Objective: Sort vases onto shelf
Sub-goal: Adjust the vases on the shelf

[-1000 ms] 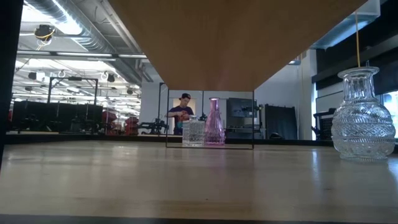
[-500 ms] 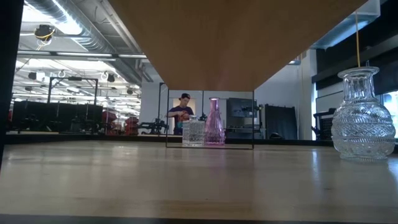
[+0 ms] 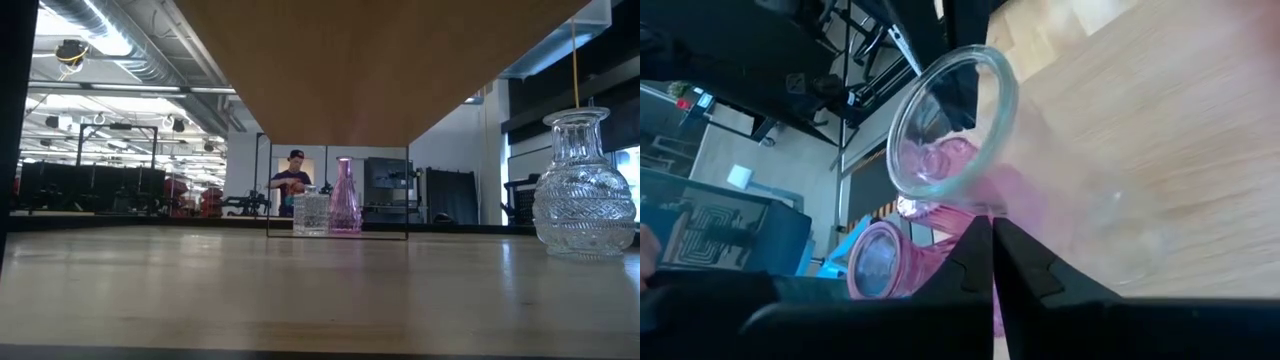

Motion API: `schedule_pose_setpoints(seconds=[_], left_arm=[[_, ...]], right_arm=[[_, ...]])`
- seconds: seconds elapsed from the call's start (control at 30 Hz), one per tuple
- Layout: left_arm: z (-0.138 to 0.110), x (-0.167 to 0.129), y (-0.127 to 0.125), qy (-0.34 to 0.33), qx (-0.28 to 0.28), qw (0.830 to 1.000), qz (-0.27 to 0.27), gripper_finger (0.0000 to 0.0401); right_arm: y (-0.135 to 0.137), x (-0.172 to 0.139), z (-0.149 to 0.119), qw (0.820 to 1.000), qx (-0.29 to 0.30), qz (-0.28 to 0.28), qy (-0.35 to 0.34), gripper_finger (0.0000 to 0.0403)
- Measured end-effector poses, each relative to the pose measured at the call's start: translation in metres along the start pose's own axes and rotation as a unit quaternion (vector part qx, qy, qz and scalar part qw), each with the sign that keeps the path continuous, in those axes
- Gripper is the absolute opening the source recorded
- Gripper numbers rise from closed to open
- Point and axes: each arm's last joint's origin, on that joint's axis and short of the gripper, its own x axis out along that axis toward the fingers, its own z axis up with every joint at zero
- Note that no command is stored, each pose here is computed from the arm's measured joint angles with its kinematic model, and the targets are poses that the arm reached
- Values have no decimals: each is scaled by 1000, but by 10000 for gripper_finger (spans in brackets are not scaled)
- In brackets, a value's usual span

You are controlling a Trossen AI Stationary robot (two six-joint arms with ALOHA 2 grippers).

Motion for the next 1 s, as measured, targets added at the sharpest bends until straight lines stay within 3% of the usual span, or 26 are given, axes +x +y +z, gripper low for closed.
schedule_pose_setpoints(seconds=[1.0], left_arm=[[16,-8,21,-19,10,1000,21,0]], right_arm=[[-4,0,1,999,3,-38,-31,0]])
